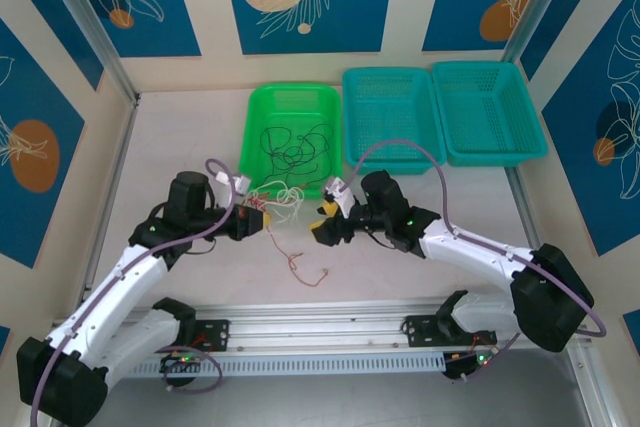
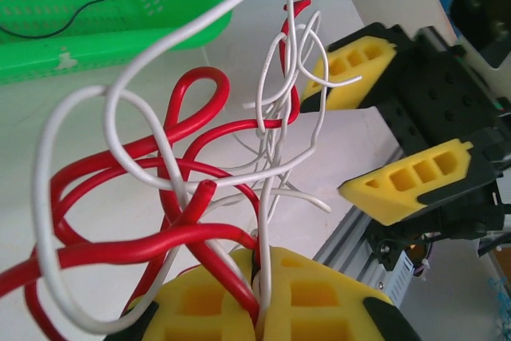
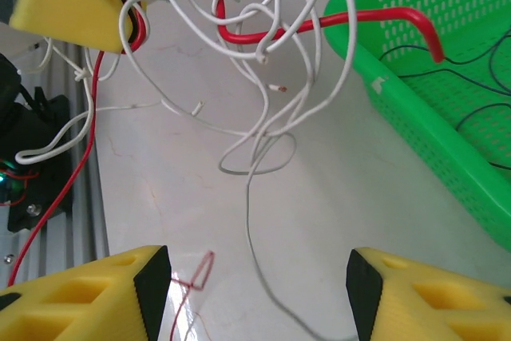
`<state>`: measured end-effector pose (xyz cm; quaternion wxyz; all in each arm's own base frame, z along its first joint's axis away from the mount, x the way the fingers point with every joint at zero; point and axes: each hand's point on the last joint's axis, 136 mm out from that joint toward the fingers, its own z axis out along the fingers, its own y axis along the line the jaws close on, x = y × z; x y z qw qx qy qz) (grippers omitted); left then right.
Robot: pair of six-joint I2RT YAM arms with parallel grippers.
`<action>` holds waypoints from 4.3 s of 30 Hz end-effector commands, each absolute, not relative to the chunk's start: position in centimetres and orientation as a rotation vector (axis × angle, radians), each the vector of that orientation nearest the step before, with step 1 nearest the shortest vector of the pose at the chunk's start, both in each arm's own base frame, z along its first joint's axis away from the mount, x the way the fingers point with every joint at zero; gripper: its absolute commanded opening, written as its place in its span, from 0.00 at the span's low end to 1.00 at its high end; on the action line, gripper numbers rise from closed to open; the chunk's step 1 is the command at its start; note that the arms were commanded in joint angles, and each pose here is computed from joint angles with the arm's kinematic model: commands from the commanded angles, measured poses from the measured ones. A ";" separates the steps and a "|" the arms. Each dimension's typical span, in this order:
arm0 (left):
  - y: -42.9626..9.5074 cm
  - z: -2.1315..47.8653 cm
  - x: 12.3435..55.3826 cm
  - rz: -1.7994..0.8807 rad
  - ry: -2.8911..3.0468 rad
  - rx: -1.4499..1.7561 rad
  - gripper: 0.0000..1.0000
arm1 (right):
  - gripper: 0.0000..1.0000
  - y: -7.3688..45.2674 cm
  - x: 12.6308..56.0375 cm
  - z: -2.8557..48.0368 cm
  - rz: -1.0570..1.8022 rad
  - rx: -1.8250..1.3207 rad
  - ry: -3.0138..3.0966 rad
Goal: Untangle the cables
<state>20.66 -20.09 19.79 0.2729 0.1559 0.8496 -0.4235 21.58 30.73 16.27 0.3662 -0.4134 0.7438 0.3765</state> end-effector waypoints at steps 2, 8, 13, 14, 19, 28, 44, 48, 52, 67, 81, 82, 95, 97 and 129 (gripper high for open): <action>-21.3 22.2 20.7 -1.182 2.192 0.521 0.00 | 0.62 32.0 21.2 15.8 1.045 -1.094 1.864; -21.6 22.0 20.7 -1.184 2.199 0.540 0.00 | 0.60 33.9 21.6 14.0 1.104 -1.170 1.845; -21.6 22.1 20.9 -1.167 2.193 0.546 0.00 | 0.22 34.7 23.2 13.2 1.081 -1.120 1.886; -21.5 22.1 20.9 -1.155 2.195 0.544 0.00 | 0.11 34.5 23.5 13.3 1.079 -1.094 1.886; -18.9 20.5 22.0 -0.932 2.275 0.419 0.00 | 0.00 31.0 25.7 13.9 0.968 -0.833 1.932; -12.8 15.4 23.3 -0.468 2.518 0.149 0.00 | 0.00 16.4 29.2 13.1 0.412 -0.187 2.192; -12.9 13.4 24.9 -0.413 2.582 0.088 0.00 | 0.00 2.3 27.6 19.8 0.241 0.379 2.001; -16.1 15.0 25.3 -0.634 2.488 0.214 0.00 | 0.00 4.1 27.8 24.6 0.391 0.249 1.881; -13.1 13.0 24.9 -0.419 2.589 0.130 0.00 | 0.00 1.4 27.9 27.3 0.317 0.366 1.839; -10.5 9.3 24.4 -0.477 2.662 -0.181 0.00 | 0.00 -2.3 33.7 36.2 0.423 0.425 1.698; -14.3 18.0 25.4 -0.781 2.322 0.034 0.00 | 0.00 -0.1 36.9 51.0 0.448 0.315 1.562; -14.5 18.3 25.4 -0.787 2.314 0.046 0.00 | 0.00 0.1 37.7 51.6 0.455 0.305 1.552; -19.0 22.5 23.6 -0.936 2.197 0.290 0.00 | 0.00 1.4 47.9 50.0 0.492 0.229 1.611; -19.8 22.7 23.2 -0.949 2.193 0.327 0.00 | 0.00 1.9 49.2 47.9 0.510 0.230 1.658; -27.0 23.6 24.8 -0.984 2.146 0.529 0.00 | 0.87 10.5 45.0 33.5 0.792 0.037 2.040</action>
